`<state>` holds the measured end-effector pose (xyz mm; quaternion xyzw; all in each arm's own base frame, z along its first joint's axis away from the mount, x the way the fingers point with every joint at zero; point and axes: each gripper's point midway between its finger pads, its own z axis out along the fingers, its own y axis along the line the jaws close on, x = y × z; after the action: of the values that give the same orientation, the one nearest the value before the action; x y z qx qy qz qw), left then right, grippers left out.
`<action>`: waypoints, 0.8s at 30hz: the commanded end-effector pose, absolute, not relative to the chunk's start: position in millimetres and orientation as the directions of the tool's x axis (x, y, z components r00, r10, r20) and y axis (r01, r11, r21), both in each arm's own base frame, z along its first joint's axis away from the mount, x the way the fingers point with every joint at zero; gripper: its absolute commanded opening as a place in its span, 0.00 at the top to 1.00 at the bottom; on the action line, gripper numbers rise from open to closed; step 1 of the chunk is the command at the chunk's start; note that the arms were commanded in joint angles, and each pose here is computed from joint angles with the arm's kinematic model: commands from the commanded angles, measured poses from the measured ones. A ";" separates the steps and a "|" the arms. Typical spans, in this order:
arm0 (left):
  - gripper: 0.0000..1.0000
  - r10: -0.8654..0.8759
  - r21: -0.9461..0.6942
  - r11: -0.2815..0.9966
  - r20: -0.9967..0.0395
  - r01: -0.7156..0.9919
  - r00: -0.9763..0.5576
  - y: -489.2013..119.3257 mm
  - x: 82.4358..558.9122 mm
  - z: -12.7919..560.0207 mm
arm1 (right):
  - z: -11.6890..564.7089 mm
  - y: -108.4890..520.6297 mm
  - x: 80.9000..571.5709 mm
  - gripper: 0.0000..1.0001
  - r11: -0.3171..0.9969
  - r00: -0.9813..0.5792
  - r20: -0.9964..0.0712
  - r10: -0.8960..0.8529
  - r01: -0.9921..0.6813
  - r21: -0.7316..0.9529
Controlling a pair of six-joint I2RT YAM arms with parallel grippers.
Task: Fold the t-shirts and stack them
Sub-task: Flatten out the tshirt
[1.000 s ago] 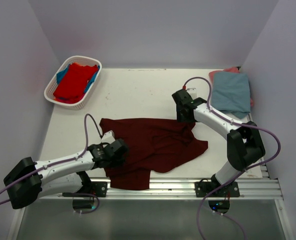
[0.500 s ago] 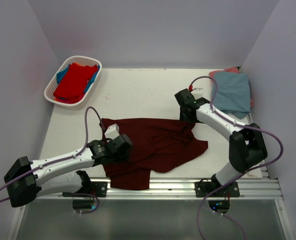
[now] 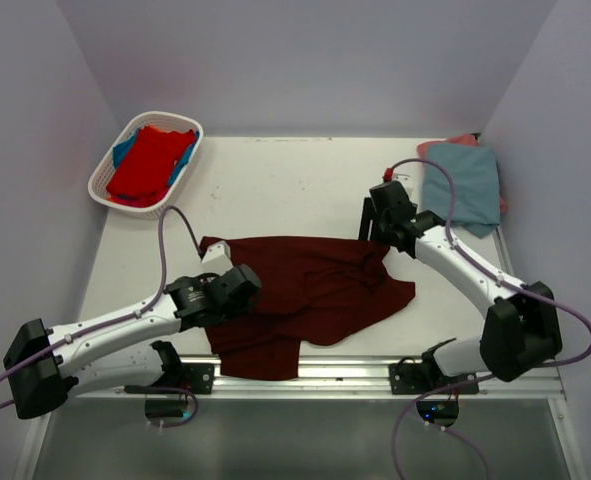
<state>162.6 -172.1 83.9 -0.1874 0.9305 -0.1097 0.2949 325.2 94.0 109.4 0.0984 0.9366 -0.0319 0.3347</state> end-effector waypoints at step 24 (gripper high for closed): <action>1.00 -0.481 -0.354 0.870 -0.764 -0.344 -0.430 -104.6 196.1 217.8 | 64.7 91.1 289.7 1.00 0.956 -0.873 -0.460 0.164 0.256 -0.144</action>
<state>185.4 -138.9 173.7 -0.2227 0.8813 -0.1082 0.4025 288.9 121.9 48.8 0.0718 0.9751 -0.0335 0.2071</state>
